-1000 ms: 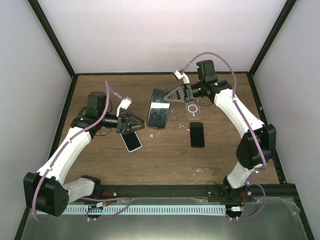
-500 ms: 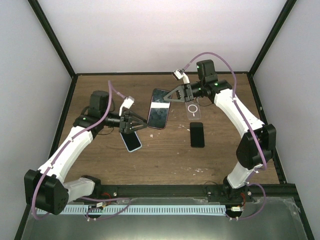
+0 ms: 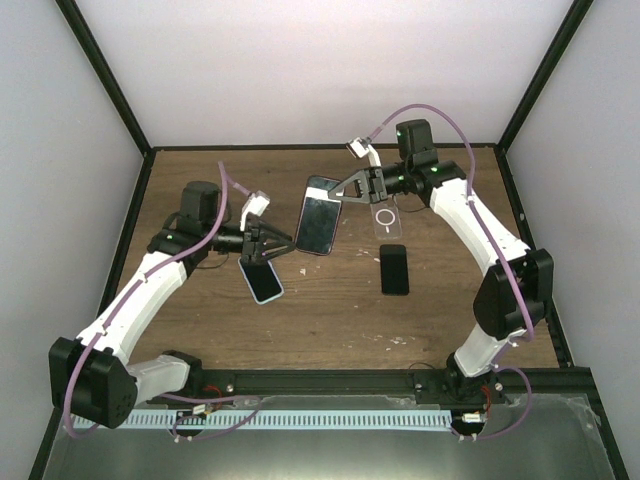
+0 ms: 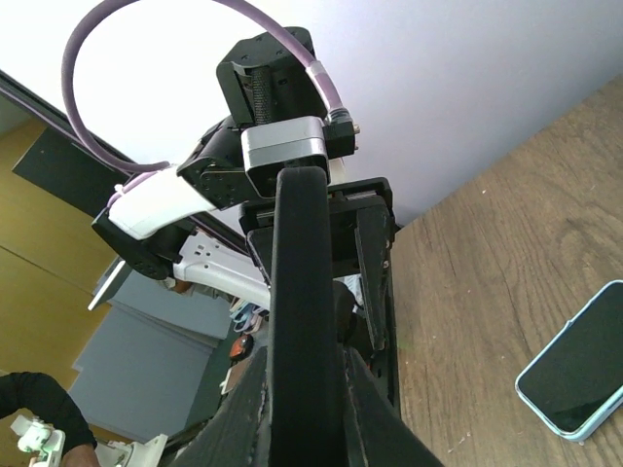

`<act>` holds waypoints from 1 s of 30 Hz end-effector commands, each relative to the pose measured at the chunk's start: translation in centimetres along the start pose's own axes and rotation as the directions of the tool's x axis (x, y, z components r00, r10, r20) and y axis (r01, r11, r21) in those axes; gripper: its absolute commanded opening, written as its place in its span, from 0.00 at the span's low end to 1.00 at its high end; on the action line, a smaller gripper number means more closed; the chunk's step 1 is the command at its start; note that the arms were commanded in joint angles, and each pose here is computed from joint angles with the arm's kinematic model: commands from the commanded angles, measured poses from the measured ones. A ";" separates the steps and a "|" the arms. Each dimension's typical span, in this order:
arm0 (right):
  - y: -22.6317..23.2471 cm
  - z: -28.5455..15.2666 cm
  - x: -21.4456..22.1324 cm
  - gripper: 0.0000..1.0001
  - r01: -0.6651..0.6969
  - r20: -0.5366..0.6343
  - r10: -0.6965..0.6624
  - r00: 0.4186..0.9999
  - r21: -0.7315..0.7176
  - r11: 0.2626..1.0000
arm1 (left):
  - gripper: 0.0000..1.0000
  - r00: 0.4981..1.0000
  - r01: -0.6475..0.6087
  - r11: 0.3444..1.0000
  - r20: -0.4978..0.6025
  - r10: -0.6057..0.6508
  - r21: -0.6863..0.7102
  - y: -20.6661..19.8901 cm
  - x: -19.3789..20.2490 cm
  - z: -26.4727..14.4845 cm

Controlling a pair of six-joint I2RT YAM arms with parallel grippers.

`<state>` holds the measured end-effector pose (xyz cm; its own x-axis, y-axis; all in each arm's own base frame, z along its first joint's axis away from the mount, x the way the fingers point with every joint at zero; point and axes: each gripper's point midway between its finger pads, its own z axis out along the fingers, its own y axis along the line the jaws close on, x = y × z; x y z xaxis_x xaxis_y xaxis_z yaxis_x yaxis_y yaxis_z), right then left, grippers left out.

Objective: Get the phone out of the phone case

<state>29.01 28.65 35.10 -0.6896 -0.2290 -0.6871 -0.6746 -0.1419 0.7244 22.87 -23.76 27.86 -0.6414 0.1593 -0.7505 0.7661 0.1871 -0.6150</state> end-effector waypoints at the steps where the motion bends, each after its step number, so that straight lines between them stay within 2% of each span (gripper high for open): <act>1: 6.8 -0.3 0.3 0.01 0.071 -0.042 -0.082 0.996 -0.213 0.975 | 0.43 1.000 0.011 0.996 -0.009 -0.012 -0.091 2.3 0.6 0.3; 19: 8.1 -0.5 0.3 0.01 0.083 -0.053 -0.098 0.994 -0.239 0.967 | 0.44 0.993 0.065 0.960 -0.079 -0.090 -0.273 7.5 4.5 -1.1; 21: 8.0 -0.5 0.2 0.01 0.082 -0.051 -0.097 0.994 -0.236 0.968 | 0.46 0.995 0.043 0.968 -0.078 -0.064 -0.246 6.7 4.2 -1.4; 26: 7.6 -0.5 0.1 0.01 0.081 -0.049 -0.095 0.994 -0.228 0.970 | 0.56 0.997 -0.081 0.995 -0.002 0.081 -0.066 0.9 1.9 -2.0; 30: 7.3 -0.4 0.0 0.01 0.083 -0.047 -0.095 0.994 -0.220 0.972 | 0.58 0.991 -0.130 0.991 0.035 0.130 -0.011 -1.9 0.7 -2.1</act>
<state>27.08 28.40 37.36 -0.6648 -0.2340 -0.7094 -0.6818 -0.1981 0.7043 22.72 -21.17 25.47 -0.6105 0.1755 -0.7723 0.7805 0.2987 -0.5491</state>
